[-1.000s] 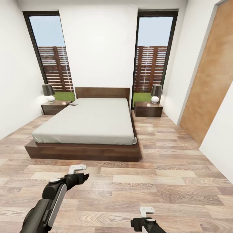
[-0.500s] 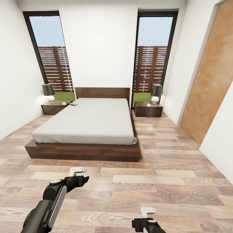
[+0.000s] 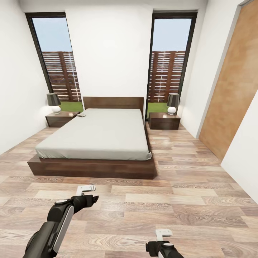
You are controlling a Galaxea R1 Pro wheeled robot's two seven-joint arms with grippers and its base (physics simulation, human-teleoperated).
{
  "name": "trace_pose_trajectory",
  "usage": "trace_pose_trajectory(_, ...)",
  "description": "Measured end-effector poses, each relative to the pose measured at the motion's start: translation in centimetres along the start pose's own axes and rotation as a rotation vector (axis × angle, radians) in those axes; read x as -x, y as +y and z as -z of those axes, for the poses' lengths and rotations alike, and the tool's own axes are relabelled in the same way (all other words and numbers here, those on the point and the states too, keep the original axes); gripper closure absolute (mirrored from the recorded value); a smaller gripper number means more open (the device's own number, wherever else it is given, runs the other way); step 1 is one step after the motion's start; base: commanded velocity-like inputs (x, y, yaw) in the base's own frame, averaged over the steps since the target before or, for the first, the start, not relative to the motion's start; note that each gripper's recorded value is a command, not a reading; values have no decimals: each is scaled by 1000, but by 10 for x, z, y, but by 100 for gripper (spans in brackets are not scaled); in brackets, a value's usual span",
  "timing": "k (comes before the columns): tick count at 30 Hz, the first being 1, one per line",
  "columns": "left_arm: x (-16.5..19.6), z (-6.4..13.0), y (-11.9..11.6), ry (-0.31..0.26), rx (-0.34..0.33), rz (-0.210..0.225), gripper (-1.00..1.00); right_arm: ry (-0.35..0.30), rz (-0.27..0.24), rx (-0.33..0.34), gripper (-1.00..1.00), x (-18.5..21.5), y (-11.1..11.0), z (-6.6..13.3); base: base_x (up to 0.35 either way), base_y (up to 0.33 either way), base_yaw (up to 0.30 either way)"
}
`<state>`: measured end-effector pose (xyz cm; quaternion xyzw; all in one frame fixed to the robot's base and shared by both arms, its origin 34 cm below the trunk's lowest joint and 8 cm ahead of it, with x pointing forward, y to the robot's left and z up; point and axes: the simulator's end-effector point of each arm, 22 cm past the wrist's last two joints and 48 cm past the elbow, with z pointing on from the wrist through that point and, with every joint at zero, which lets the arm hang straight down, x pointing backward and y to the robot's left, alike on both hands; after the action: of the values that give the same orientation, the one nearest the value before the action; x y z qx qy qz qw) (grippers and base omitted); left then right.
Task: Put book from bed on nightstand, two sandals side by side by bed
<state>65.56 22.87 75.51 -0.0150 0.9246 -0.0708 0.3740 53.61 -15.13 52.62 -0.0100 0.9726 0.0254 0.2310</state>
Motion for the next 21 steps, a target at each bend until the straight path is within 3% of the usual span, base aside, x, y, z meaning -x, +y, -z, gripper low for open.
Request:
trace_pose_trajectory(4,0,0,0,1,-1,0,-100,13,-1,-1,-100,-1,0,0,0,0,0)
trace_pose_trajectory(14,-1,0,0,3,-3,0,-100,117,10,-6,-100,-8,-2,2,0,0,0)
trace_pose_trajectory(21,-1,0,0,5,-2,1,-100,144,-62,-13,-100,7,-14,2,0,0,0)
